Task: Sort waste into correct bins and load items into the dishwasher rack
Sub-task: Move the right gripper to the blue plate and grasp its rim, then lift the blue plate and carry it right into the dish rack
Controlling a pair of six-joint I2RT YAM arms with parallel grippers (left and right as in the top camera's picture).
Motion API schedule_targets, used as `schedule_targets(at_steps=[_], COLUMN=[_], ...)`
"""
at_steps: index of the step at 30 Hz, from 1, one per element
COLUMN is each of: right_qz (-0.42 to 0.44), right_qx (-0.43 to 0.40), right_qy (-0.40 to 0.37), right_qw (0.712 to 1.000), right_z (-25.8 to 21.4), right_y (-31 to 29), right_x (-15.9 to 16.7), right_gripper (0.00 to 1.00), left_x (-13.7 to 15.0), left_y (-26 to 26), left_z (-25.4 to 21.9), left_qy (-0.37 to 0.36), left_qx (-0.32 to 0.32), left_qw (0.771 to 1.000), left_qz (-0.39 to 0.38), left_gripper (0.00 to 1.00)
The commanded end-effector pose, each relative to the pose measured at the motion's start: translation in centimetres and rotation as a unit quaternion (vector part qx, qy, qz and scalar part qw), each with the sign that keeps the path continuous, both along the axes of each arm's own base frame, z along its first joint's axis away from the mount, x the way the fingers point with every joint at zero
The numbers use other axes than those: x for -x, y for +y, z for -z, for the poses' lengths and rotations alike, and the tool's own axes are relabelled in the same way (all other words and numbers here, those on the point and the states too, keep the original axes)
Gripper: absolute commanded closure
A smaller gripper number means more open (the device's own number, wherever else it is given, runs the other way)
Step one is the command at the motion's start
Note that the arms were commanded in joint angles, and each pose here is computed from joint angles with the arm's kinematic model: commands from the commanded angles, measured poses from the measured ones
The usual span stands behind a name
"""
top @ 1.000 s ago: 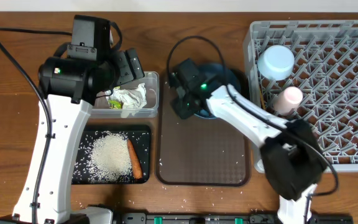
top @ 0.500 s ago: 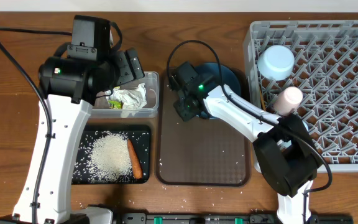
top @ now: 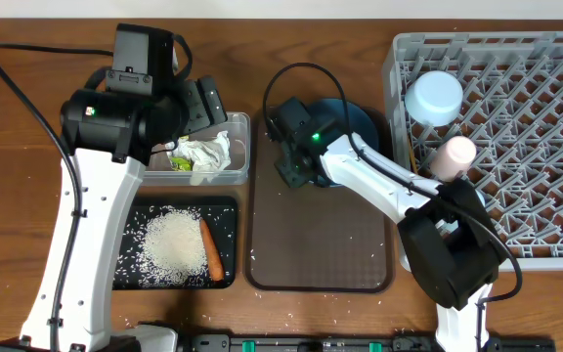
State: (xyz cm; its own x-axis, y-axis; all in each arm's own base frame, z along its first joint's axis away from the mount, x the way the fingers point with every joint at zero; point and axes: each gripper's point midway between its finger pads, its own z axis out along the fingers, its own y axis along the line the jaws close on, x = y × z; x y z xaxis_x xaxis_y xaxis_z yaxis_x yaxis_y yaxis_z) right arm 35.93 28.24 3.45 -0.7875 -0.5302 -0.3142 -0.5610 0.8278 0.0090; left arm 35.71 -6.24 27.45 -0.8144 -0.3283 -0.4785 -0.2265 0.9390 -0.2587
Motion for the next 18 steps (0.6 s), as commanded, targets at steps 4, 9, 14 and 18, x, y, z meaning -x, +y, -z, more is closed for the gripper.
schedule_targets(at_steps=[4,9,14,18], right_qz=[0.002,0.002,0.002,0.004], right_qx=[0.010,0.010,0.011,0.012], right_qy=[0.001,0.001,0.001,-0.007], right_qw=[1.000,1.000,1.000,1.000], right_z=[0.6,0.7,1.3,2.1], right_y=[-0.5,-0.5,-0.7,-1.0], right_x=[0.1,0.2,0.4,0.3], right_gripper=[0.77,0.78,0.77,0.78], left_x=[-0.1,-0.1,-0.1,-0.1], left_y=[0.5,0.5,0.5,0.5], left_z=[0.0,0.0,0.0,0.0], left_qy=[-0.001,-0.001,-0.001,-0.001], left_qx=[-0.011,-0.011,-0.011,-0.011], left_qw=[1.000,1.000,1.000,1.000], left_qz=[-0.003,-0.003,-0.003,-0.003], left_gripper=[0.06,0.06,0.06,0.06])
